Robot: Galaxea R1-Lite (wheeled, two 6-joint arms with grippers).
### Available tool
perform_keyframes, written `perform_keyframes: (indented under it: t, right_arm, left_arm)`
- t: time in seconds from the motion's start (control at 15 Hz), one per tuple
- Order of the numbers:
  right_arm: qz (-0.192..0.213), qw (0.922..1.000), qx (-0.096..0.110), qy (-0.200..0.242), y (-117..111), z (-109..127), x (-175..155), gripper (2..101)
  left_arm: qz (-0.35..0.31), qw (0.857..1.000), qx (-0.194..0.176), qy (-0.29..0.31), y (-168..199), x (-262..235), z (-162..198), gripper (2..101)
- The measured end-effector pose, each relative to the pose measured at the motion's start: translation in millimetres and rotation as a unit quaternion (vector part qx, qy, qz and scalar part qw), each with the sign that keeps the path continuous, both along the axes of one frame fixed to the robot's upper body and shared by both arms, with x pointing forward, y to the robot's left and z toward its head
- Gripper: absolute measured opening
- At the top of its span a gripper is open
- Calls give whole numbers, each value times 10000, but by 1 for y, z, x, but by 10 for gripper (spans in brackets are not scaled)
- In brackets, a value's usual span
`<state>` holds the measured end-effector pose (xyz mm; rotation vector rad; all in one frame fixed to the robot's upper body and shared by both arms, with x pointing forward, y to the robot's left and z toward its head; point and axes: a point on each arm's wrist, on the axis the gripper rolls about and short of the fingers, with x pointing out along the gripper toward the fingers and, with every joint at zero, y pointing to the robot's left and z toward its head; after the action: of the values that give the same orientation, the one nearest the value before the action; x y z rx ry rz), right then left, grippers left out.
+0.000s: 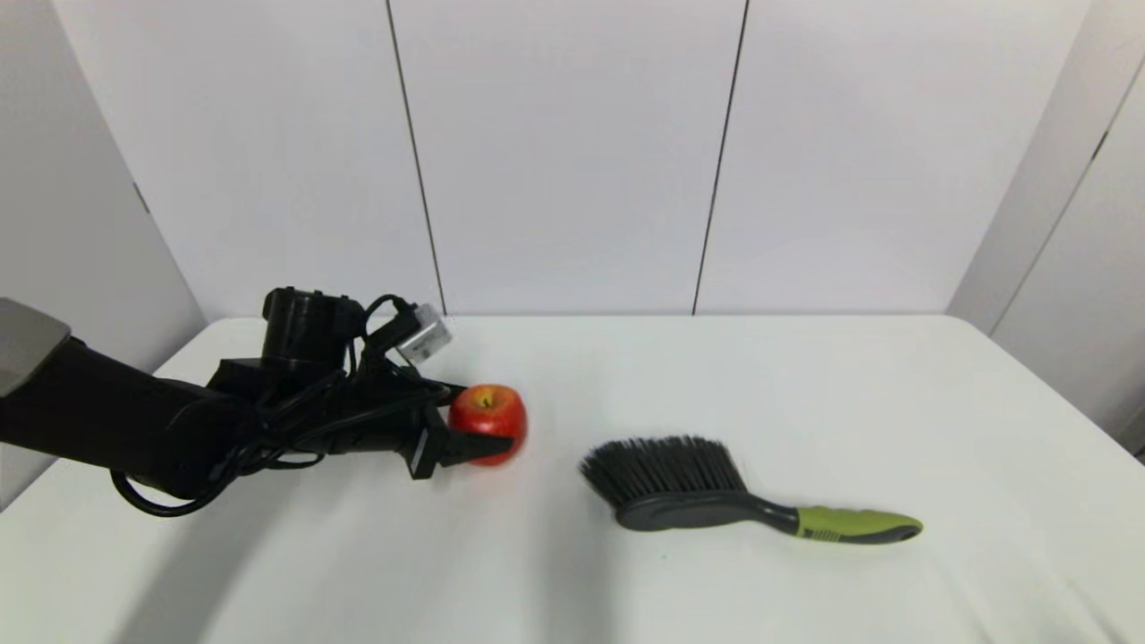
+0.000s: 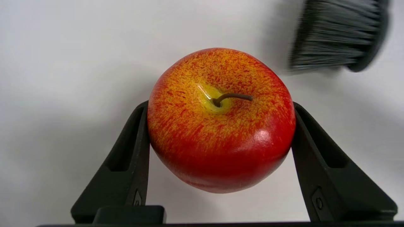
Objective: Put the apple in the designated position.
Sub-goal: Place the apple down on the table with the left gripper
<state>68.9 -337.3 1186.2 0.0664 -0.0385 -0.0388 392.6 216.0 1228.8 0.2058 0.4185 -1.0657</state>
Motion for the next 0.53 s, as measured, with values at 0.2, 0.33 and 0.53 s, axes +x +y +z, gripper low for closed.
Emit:
perform_keyframes:
  t: [0.2, 0.33, 0.53]
  right_arm:
    - [0, 10000, 0, -2, 0, 0, 0, 980]
    - [2, 10000, 0, -2, 0, 0, 0, 980]
    - [-1, 10000, 0, -2, 0, 0, 0, 980]
  left_arm:
    - [-437, 9990, -32, 122, -19, -9, -4, 726]
    - [-757, 9969, -73, 201, -30, -13, -8, 726]
    - [-835, 9962, -41, 228, -33, -16, -11, 726]
